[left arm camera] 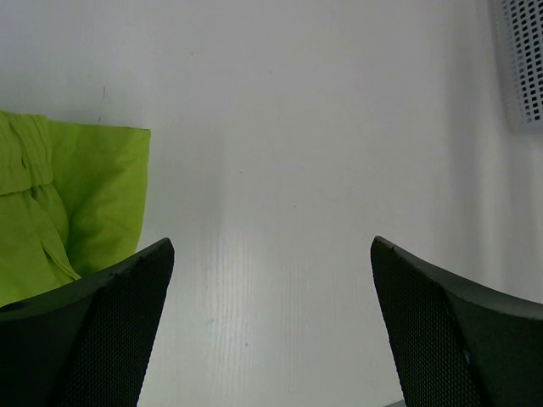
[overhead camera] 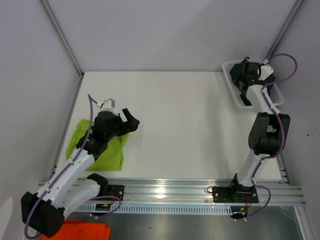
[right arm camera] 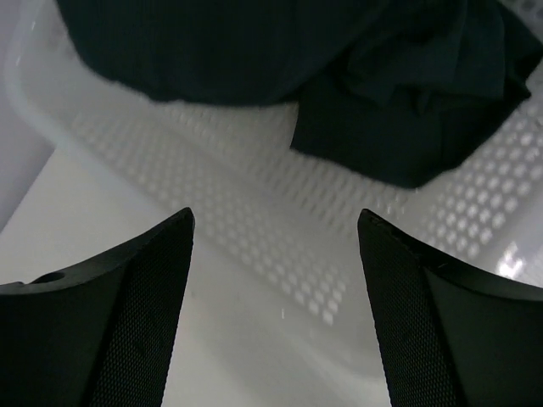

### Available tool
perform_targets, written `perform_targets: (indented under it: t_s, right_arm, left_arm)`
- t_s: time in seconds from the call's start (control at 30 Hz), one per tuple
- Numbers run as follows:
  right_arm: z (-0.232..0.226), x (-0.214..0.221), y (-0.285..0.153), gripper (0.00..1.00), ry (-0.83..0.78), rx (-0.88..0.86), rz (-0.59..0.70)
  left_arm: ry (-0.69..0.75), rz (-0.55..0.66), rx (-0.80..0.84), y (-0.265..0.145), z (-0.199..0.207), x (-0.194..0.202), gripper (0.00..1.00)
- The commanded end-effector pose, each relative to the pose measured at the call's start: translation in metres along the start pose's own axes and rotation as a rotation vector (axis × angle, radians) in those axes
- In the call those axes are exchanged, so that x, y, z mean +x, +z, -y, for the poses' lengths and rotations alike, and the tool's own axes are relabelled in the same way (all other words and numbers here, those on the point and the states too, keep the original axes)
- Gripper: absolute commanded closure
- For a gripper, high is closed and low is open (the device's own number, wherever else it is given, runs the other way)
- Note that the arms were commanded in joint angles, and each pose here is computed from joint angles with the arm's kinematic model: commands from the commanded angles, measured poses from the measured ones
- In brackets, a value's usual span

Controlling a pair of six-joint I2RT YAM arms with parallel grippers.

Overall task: Fold and stack the shorts
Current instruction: Grab the shorts from the pile

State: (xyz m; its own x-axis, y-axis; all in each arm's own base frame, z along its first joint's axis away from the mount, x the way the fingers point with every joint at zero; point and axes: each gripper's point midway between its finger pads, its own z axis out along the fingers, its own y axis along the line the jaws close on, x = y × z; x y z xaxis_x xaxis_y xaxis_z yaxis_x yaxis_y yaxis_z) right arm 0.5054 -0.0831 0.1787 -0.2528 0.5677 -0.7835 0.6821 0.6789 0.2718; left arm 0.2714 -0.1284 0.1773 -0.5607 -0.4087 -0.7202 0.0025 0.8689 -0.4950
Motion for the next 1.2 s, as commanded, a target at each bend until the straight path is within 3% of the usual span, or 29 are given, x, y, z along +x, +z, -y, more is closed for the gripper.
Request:
perform_targets:
  t_s: [0.0, 0.03, 0.13, 0.37, 0.47, 0.53, 0.57, 0.6, 0.63, 0.87, 0.9, 0.97, 1.1, 1.17]
  right_arm:
    - [0.018, -0.023, 0.049, 0.21, 0.056, 0.122, 0.029]
    - [0.011, -0.043, 0.053, 0.20, 0.067, 0.129, 0.061]
    - [0.024, -0.030, 0.093, 0.13, 0.062, 0.225, 0.045]
    - [0.022, -0.040, 0.147, 0.13, 0.130, 0.241, 0.094]
    - [0.021, -0.040, 0.165, 0.18, 0.159, 0.243, 0.086]
    - [0.023, -0.038, 0.174, 0.33, 0.190, 0.229, 0.083]
    - [0.022, -0.040, 0.176, 0.46, 0.201, 0.210, 0.083]
    - [0.024, -0.045, 0.177, 0.85, 0.202, 0.199, 0.091]
    - [0.022, -0.051, 0.178, 1.00, 0.206, 0.178, 0.109]
    - [-0.038, -0.131, 0.107, 1.00, 0.213, -0.063, 0.166]
    - [-0.060, -0.156, 0.075, 1.00, 0.223, -0.171, 0.196]
    - [-0.080, -0.166, 0.042, 1.00, 0.217, -0.265, 0.203]
    - [-0.128, -0.230, -0.095, 1.00, 0.225, -0.596, 0.330]
    - [-0.157, -0.233, -0.154, 1.00, 0.148, -0.790, 0.346]
  left_arm:
    - [-0.009, 0.053, 0.025, 0.010, 0.012, -0.011, 0.01]
    - [-0.006, 0.054, 0.031, 0.012, 0.012, -0.008, 0.01]
    - [0.002, 0.056, 0.036, 0.015, 0.013, -0.008, 0.01]
    - [0.033, 0.055, 0.034, 0.016, 0.017, -0.011, 0.01]
    - [0.041, 0.052, 0.024, 0.019, 0.017, -0.012, 0.01]
    - [0.041, 0.049, 0.018, 0.019, 0.016, -0.012, 0.01]
    - [0.039, 0.054, 0.019, 0.018, 0.017, -0.013, 0.01]
    - [0.039, 0.057, 0.022, 0.017, 0.017, -0.013, 0.01]
    - [0.038, 0.061, 0.021, 0.016, 0.016, -0.014, 0.01]
    - [0.023, 0.078, 0.030, 0.006, 0.020, -0.020, 0.01]
    - [0.014, 0.089, 0.048, 0.002, 0.024, -0.023, 0.01]
    - [0.008, 0.092, 0.066, -0.003, 0.027, -0.024, 0.01]
    - [0.008, 0.101, 0.067, -0.014, 0.027, -0.026, 0.01]
    - [0.009, 0.111, 0.066, -0.020, 0.026, -0.027, 0.01]
